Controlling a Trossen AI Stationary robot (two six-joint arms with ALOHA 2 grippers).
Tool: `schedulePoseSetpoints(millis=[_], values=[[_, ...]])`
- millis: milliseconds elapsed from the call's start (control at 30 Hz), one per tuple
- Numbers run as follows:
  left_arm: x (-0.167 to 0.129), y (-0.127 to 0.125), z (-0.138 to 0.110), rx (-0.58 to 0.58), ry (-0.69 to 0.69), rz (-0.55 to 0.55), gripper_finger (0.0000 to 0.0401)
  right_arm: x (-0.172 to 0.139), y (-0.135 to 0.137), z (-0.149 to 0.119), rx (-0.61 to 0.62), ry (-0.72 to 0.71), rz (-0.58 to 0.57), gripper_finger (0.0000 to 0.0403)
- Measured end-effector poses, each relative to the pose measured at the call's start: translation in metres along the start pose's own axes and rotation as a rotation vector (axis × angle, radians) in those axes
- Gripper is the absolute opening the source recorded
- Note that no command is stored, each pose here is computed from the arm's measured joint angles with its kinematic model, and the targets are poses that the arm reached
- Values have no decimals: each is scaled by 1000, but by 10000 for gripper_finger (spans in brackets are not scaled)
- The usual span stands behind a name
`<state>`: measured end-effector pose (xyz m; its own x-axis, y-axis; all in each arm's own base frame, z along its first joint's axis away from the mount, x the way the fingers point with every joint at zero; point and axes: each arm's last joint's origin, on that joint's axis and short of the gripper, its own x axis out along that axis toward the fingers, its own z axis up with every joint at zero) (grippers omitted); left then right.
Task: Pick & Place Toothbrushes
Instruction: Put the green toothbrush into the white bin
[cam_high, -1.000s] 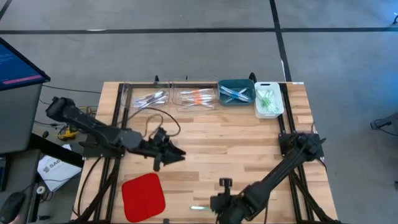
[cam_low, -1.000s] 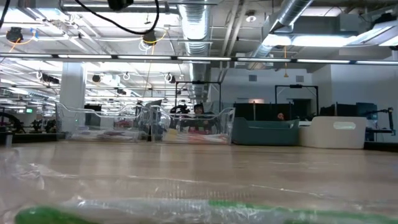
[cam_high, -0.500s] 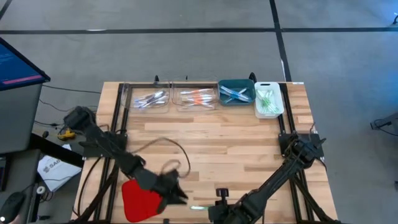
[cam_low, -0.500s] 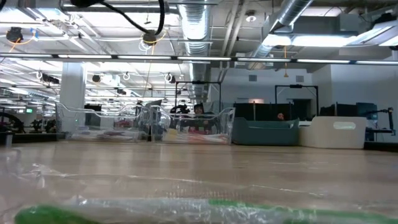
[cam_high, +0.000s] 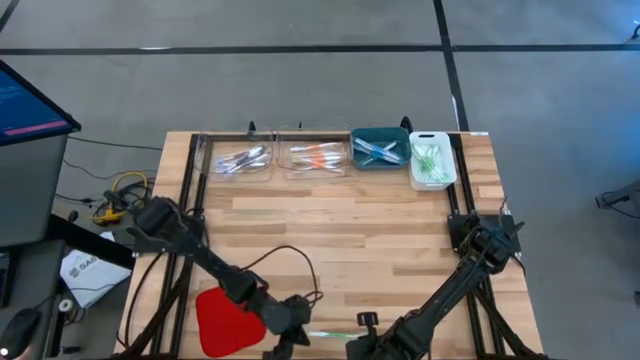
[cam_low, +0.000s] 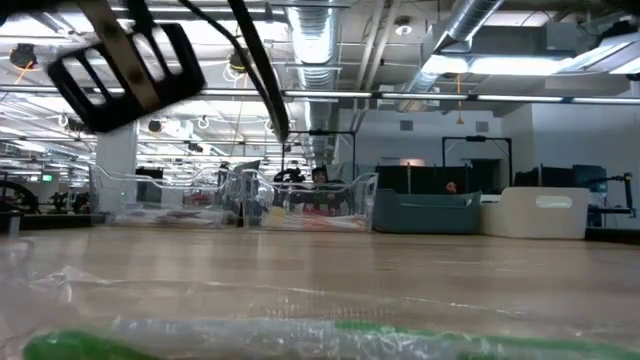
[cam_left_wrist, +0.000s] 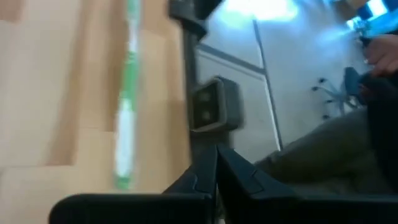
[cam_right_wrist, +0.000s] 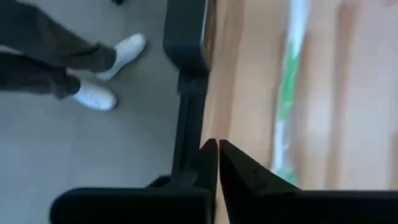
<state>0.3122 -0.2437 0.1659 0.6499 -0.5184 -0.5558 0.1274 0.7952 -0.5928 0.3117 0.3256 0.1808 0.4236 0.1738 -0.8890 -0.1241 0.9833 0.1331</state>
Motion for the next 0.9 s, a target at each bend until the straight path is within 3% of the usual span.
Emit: schedulePoseSetpoints(millis=[400, 633, 900], values=[[17, 6, -12, 0, 62, 17, 0, 8, -3, -7, -11, 20, -2, 1], [20, 12, -12, -10, 74, 41, 0, 42, -6, -14, 3, 113, 44, 1], [19, 14, -15, -13, 118, 52, 0, 40, -10, -14, 7, 128, 24, 0]])
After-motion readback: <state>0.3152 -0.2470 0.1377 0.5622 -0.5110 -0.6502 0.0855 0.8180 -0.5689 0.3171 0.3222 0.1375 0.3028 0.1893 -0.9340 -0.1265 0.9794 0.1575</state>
